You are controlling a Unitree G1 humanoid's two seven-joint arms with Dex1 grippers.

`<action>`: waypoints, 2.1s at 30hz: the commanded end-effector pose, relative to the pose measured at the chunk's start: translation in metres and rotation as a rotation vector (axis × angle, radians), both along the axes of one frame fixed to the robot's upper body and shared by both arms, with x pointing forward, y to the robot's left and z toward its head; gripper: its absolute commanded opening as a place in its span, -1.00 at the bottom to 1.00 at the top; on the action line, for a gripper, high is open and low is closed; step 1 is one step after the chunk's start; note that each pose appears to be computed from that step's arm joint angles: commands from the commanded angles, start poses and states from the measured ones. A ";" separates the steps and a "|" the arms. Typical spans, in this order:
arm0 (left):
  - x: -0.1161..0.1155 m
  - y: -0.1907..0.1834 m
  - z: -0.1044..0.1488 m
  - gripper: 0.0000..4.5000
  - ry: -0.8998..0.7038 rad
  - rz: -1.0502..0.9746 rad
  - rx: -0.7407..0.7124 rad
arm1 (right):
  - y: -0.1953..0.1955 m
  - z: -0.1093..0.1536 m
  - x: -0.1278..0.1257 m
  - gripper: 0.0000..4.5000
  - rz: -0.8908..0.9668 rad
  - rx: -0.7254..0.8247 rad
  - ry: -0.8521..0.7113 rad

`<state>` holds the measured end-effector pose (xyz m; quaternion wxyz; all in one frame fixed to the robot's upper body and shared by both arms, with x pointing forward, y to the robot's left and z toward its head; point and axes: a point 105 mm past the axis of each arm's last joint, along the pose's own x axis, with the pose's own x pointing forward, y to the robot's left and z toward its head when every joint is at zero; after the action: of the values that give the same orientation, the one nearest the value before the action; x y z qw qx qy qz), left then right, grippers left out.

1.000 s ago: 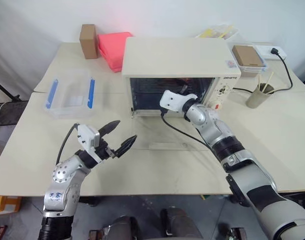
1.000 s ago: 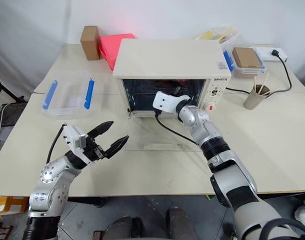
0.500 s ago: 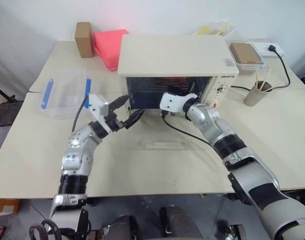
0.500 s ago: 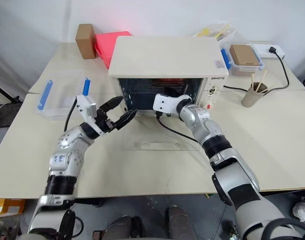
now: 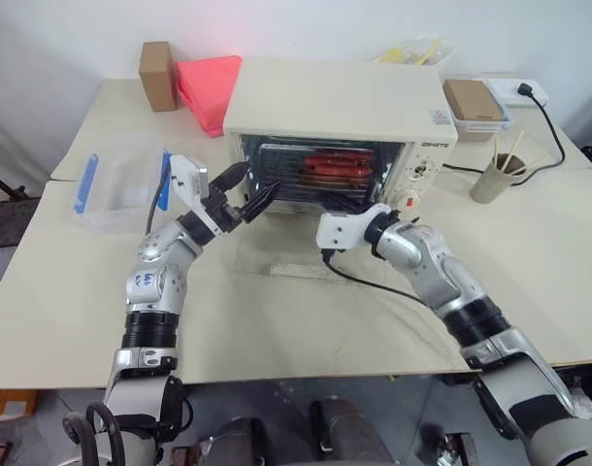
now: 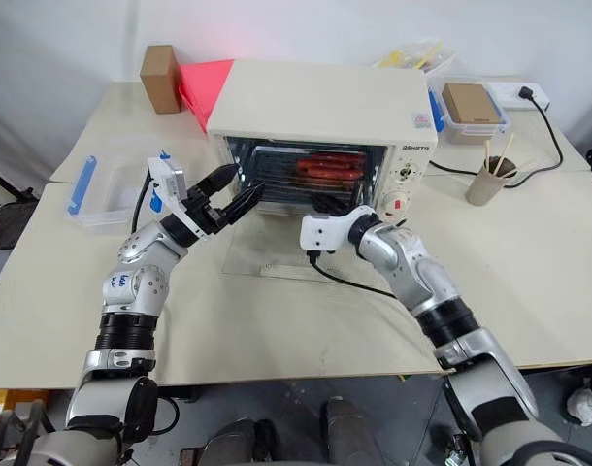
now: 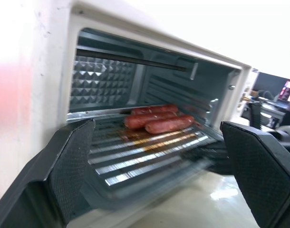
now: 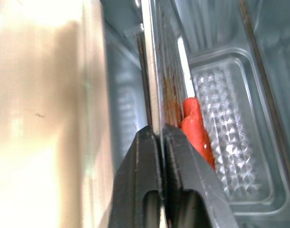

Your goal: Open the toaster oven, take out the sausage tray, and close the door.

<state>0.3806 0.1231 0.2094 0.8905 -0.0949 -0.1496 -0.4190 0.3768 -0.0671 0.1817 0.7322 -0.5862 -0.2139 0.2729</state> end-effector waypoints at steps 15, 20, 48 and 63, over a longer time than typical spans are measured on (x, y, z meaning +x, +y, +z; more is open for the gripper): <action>-0.020 0.016 0.002 1.00 0.025 -0.080 0.031 | -0.017 -0.003 -0.077 -0.96 0.023 -0.046 0.002; -0.032 0.037 0.006 1.00 0.123 -0.113 -0.027 | -0.020 -0.006 -0.086 -0.96 0.046 -0.062 0.011; -0.056 0.040 -0.018 0.66 0.956 -0.387 -0.350 | 0.032 0.017 -0.073 -0.96 0.362 -0.074 -0.101; -0.049 0.043 -0.014 -1.00 0.987 -0.424 -0.505 | 0.026 0.020 -0.076 -0.74 0.397 0.031 0.009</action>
<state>0.3314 0.1606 0.1831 0.7036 -0.5087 0.2338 -0.4376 0.3066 -0.0393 0.1828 0.6656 -0.5392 -0.2994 0.4203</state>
